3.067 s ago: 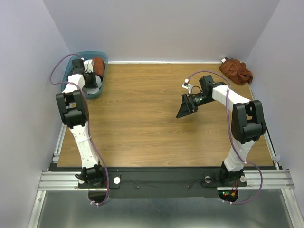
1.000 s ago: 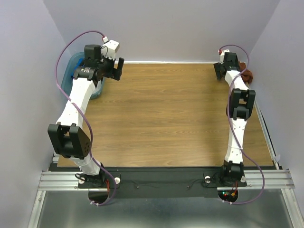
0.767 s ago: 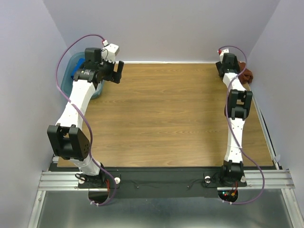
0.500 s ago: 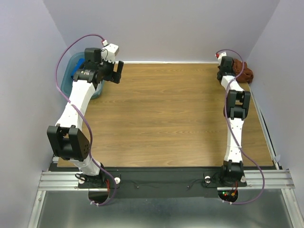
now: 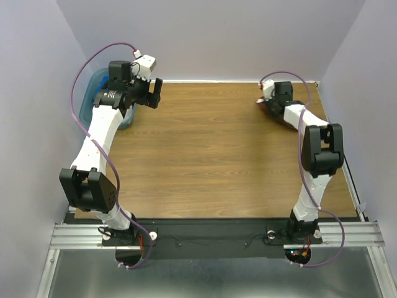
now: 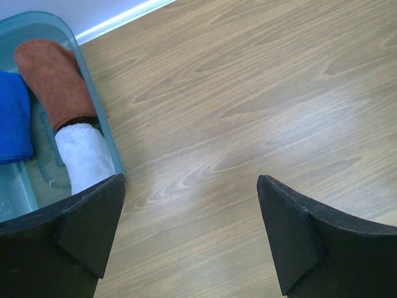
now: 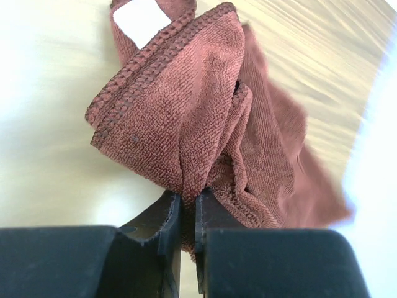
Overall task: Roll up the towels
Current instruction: Move the towel to the center of the board, then flatten the towel
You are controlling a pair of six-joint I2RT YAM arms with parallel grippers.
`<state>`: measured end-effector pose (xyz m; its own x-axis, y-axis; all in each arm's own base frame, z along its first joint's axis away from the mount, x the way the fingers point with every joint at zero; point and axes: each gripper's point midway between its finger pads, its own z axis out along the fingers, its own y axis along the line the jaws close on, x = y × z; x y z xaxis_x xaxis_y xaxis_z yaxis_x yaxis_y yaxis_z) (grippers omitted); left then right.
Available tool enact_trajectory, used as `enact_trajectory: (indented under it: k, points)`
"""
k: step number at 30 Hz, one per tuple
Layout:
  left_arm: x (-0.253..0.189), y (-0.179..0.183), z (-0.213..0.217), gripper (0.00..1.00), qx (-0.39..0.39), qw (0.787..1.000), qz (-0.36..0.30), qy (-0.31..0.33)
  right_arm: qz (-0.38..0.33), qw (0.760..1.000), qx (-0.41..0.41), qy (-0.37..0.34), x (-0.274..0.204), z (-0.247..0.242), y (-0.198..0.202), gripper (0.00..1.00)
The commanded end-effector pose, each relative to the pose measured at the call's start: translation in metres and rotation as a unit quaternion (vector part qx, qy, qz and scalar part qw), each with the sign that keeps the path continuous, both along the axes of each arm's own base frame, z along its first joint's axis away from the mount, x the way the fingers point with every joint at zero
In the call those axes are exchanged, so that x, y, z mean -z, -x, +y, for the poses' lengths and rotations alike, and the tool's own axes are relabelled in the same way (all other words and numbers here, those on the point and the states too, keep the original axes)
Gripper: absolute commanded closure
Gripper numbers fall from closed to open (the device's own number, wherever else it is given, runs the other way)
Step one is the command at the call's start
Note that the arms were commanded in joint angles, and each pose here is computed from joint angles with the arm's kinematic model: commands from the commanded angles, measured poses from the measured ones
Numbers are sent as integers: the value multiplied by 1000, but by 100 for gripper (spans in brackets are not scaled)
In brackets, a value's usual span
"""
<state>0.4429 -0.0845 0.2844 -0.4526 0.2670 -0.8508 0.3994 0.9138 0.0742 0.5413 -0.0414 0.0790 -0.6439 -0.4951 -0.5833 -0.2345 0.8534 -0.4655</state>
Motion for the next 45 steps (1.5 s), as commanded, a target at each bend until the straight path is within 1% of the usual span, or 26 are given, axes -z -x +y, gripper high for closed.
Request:
enact_trajectory:
  k: [1, 2, 4, 5, 7, 8, 9, 11, 12, 14, 17, 18, 20, 21, 22, 24, 26, 27, 28, 30, 31, 34, 37, 41, 42, 45]
  points:
    - [-29, 19, -9, 1, 20, 999, -25, 24, 57, 979, -129, -149, -24, 121, 56, 100]
    - [-28, 21, -10, 1, 22, 999, -23, 25, 71, 977, -136, -149, -23, 128, 66, 100]
    - [-23, 28, -13, 1, 33, 999, -20, 30, 105, 962, -157, -197, -22, 166, 94, 99]
    - [-22, 32, -14, 1, 38, 999, -18, 33, 127, 949, -172, -234, -21, 186, 108, 99]
    - [-10, 42, -22, 1, 61, 997, -1, 43, 183, 929, -188, -259, -14, 208, 138, 99]
    - [-6, 46, -25, 1, 72, 996, 4, 46, 208, 917, -210, -269, -12, 223, 153, 96]
    - [1, 54, -29, 1, 89, 995, 11, 49, 249, 892, -238, -294, -13, 235, 180, 60]
    - [7, 65, -32, 1, 111, 993, 16, 48, 284, 853, -290, -328, -23, 250, 213, 23]
    - [12, 75, -34, 1, 135, 990, 13, 39, 306, 841, -296, -334, -29, 247, 238, 18]
    - [17, 88, -35, 1, 156, 987, 12, 29, 312, 836, -306, -333, -38, 242, 256, 12]
    - [27, 110, -36, 1, 188, 982, 12, 15, 270, 853, -320, -312, -68, 231, 269, 10]
    - [37, 122, -37, 1, 206, 978, 19, 9, 241, 871, -308, -298, -79, 225, 264, 12]
    - [45, 134, -39, 1, 224, 974, 23, 1, 223, 888, -287, -283, -83, 218, 255, 17]
    - [45, 141, -43, 1, 235, 972, 16, -5, 218, 901, -266, -264, -80, 210, 249, 23]
    - [56, 144, -42, 1, 231, 972, 25, -16, 216, 906, -262, -254, -75, 207, 245, 26]
    - [62, 146, -45, 4, 238, 970, 35, -26, 222, 917, -230, -240, -59, 199, 239, 29]
    - [51, 147, -53, 11, 261, 965, 32, -19, 210, 924, -214, -236, -49, 199, 224, 29]
    - [51, 149, -55, 12, 272, 961, 41, -17, 200, 932, -193, -231, -47, 196, 215, 29]
    - [37, 146, -60, 12, 282, 959, 26, -10, 184, 937, -188, -229, -47, 197, 204, 29]
    - [27, 142, -62, 12, 274, 961, 26, -2, 188, 938, -175, -231, -38, 201, 190, 28]
    - [10, 139, -63, 10, 275, 961, 11, -1, 190, 938, -173, -233, -34, 204, 186, 27]
    - [6, 140, -62, 9, 272, 962, 24, -2, 185, 941, -170, -225, -14, 204, 173, 25]
    - [19, 146, -57, 9, 270, 962, 46, -11, 176, 946, -168, -214, 3, 203, 161, 26]
    - [33, 152, -53, 11, 263, 963, 54, -15, 185, 942, -166, -226, 12, 211, 153, 82]
    - [37, 153, -54, 13, 265, 963, 51, -19, 187, 938, -169, -238, 9, 214, 157, 99]
    - [49, 151, -59, 14, 269, 962, 54, -20, 188, 925, -182, -275, -7, 225, 168, 99]
